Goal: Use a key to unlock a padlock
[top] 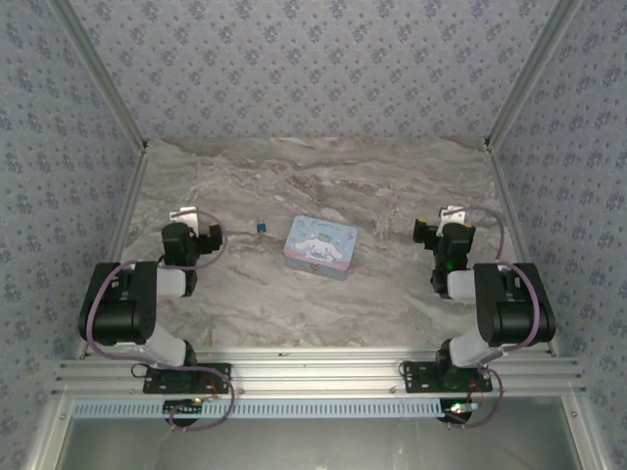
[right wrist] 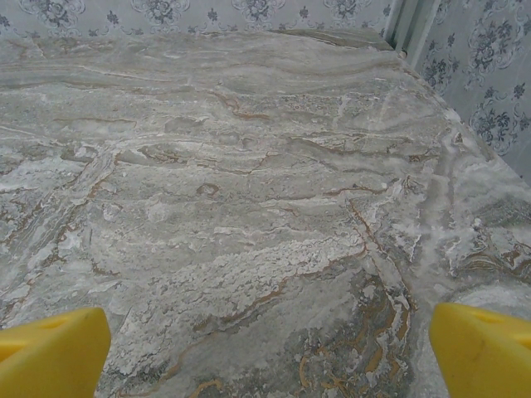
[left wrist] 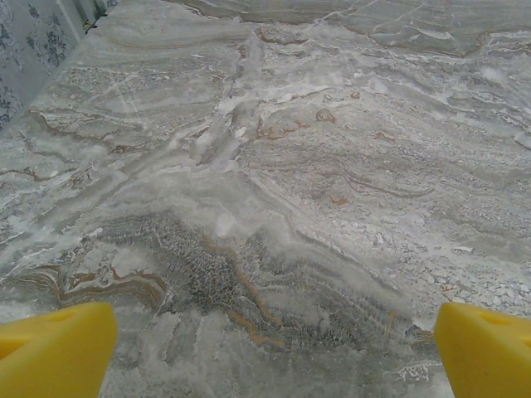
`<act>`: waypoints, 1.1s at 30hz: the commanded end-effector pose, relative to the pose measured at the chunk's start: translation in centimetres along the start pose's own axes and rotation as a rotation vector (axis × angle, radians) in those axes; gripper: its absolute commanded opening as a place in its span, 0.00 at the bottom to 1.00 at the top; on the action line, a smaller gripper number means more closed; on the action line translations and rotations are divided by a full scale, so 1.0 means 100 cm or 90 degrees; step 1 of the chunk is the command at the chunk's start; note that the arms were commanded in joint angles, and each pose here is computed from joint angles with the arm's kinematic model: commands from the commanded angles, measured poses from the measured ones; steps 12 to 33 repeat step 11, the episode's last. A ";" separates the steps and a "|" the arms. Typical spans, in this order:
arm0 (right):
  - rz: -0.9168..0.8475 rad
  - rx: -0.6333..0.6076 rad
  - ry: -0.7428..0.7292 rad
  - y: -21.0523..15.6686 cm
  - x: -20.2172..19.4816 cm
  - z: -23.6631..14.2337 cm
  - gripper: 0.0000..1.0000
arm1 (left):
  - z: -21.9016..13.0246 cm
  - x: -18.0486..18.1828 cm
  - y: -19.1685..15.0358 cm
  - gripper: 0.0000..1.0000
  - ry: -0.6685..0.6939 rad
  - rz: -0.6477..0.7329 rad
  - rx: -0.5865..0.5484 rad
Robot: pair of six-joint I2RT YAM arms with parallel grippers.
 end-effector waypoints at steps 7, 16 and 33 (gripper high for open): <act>-0.010 0.008 -0.007 0.001 -0.001 0.002 1.00 | 0.001 -0.002 0.013 0.98 -0.012 -0.006 -0.022; -0.010 0.006 -0.005 0.001 -0.001 0.001 1.00 | 0.001 -0.002 0.013 0.98 -0.012 -0.005 -0.023; -0.010 0.006 -0.005 0.001 -0.001 0.001 1.00 | 0.001 -0.002 0.013 0.98 -0.012 -0.005 -0.023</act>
Point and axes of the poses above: each hand's point on the last joint's axis, 136 mm out from that joint toward the fingers, its own z axis out along the fingers, its own x axis along the line the jaws close on, y = z × x, the point moved 5 cm from there along -z, back along the fingers, and after that the axes turned 7 degrees about -z, right-handed, at the moved point
